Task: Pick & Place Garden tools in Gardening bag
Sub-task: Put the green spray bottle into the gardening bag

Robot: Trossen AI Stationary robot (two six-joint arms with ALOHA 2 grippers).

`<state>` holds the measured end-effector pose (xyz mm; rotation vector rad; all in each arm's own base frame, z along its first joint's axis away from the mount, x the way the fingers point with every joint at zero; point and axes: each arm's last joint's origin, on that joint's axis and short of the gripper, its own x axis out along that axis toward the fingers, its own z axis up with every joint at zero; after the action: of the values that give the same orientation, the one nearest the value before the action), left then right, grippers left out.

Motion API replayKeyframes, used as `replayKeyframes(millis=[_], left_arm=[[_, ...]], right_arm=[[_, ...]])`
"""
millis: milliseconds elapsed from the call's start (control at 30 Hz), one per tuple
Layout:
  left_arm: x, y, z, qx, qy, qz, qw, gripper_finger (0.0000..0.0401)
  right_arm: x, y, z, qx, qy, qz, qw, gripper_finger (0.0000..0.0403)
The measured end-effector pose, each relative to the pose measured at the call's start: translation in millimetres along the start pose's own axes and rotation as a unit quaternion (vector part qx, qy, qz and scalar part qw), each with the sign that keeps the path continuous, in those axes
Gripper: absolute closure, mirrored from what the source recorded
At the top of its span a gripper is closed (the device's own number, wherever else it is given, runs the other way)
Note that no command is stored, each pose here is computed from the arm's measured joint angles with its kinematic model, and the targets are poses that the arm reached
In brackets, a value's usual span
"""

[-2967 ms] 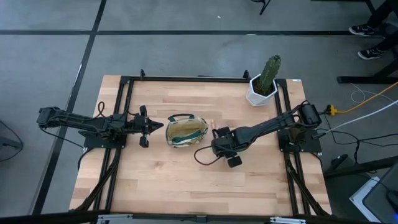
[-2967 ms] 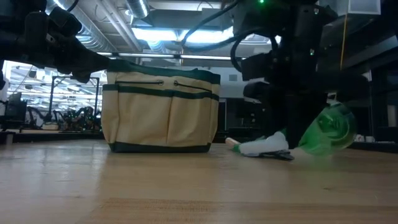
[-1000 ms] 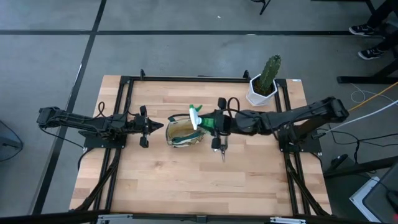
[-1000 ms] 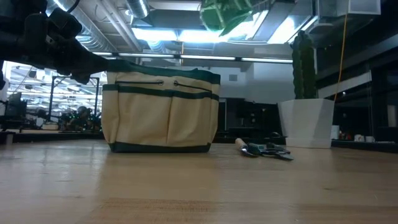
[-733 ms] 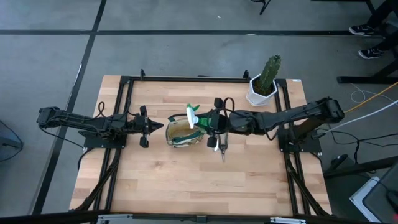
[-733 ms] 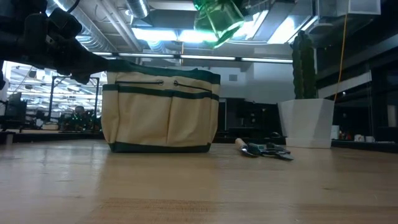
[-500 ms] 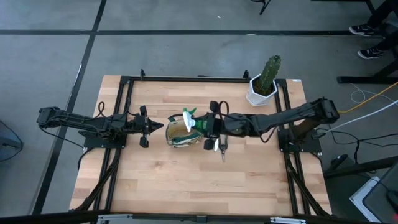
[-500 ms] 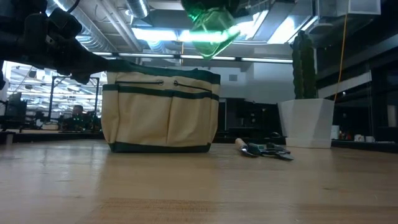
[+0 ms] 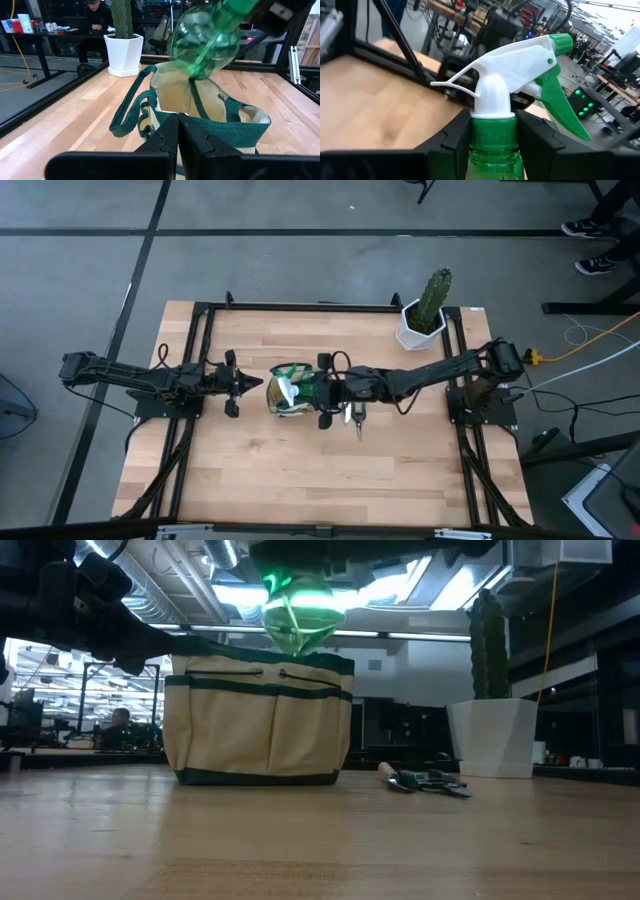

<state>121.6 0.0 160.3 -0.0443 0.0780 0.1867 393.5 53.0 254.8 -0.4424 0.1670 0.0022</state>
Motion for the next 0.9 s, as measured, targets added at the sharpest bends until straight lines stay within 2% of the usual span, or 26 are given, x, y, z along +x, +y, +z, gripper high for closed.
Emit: replayKeyframes(millis=[233, 367, 467, 767, 900], left_arm=[[0, 0, 0, 0.000, 0.000, 0.000, 1.000, 0.0397], [0, 0, 0, 0.000, 0.000, 0.000, 1.000, 0.0397], [0, 0, 0, 0.000, 0.000, 0.000, 1.000, 0.0397], [0, 0, 0, 0.000, 0.000, 0.000, 1.000, 0.0397], [0, 0, 0, 0.000, 0.000, 0.000, 1.000, 0.0397]], right_arm=[[8, -3, -13, -0.029, 0.017, -0.005, 0.999, 0.0267], [8, -6, -6, -0.040, -0.019, -0.022, 0.999, 0.0267], [8, -7, -4, -0.038, -0.037, -0.010, 0.999, 0.0267], [8, -3, -16, -0.023, 0.019, 0.021, 0.999, 0.0267], [8, -4, -20, -0.038, 0.037, 0.028, 0.998, 0.0267]])
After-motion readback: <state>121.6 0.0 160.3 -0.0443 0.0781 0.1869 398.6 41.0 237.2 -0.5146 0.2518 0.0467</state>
